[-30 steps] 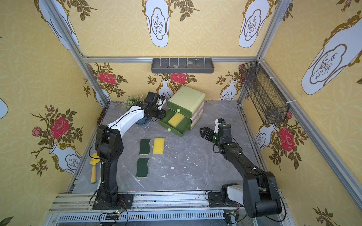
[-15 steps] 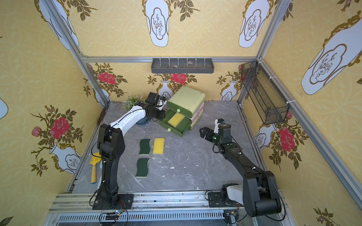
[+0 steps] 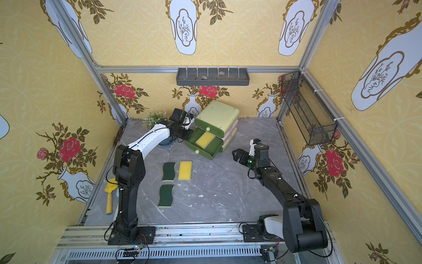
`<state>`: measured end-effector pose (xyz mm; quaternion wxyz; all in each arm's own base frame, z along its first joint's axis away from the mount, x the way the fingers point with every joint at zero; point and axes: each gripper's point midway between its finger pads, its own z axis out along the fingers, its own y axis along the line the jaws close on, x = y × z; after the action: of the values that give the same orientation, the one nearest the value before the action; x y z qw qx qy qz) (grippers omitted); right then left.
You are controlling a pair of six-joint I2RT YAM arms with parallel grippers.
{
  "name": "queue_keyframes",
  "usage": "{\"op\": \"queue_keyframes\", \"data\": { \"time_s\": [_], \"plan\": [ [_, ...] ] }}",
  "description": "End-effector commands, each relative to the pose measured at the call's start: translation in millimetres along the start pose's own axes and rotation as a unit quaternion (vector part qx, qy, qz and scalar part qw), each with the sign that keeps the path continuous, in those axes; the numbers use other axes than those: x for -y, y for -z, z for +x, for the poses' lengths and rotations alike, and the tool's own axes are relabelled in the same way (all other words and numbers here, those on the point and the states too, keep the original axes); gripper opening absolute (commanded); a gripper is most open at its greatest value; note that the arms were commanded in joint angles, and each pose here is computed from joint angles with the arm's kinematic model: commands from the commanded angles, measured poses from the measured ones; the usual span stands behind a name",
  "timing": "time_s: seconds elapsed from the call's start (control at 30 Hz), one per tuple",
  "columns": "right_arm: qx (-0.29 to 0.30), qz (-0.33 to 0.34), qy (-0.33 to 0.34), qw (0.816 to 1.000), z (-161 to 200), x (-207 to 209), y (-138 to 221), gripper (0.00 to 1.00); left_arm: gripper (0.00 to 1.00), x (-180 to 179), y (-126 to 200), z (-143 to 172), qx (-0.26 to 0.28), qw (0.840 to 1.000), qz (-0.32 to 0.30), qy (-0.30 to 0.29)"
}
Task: Take the sponge out of the drawer
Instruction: Open the drawer in the storage box.
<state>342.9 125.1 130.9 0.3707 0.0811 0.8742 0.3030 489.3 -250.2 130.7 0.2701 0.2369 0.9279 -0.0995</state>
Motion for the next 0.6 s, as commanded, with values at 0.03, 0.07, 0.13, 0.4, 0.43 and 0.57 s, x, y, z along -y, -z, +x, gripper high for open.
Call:
{"op": "queue_keyframes", "data": {
  "time_s": [0.03,0.07,0.13,0.4,0.43,0.57],
  "plan": [
    [0.016,-0.011,0.011,1.000,-9.4,-6.6,-0.4,0.99,0.02,-4.4,4.2,2.3,-0.002,1.000,-0.015,-0.003],
    [0.017,-0.011,0.011,1.000,-10.0,-6.7,-0.3,0.99,0.01,-4.4,5.5,2.1,-0.001,1.000,-0.016,-0.005],
    [0.016,-0.011,0.011,1.000,-9.5,-6.5,-0.3,0.99,0.00,-4.3,7.9,2.0,0.000,1.000,-0.019,-0.008],
    [0.015,-0.012,0.011,1.000,-8.8,-6.7,-0.4,0.99,0.00,-4.7,11.6,5.7,0.000,1.000,-0.026,-0.011],
    [0.014,-0.012,0.011,1.000,-8.8,-6.9,-0.4,0.99,0.00,-5.2,10.7,7.5,-0.002,1.000,-0.027,-0.011],
    [0.015,-0.013,0.012,1.000,-8.9,-6.9,-0.4,0.99,0.01,-6.9,9.1,11.6,-0.005,0.999,-0.032,-0.012]
  ]
}}
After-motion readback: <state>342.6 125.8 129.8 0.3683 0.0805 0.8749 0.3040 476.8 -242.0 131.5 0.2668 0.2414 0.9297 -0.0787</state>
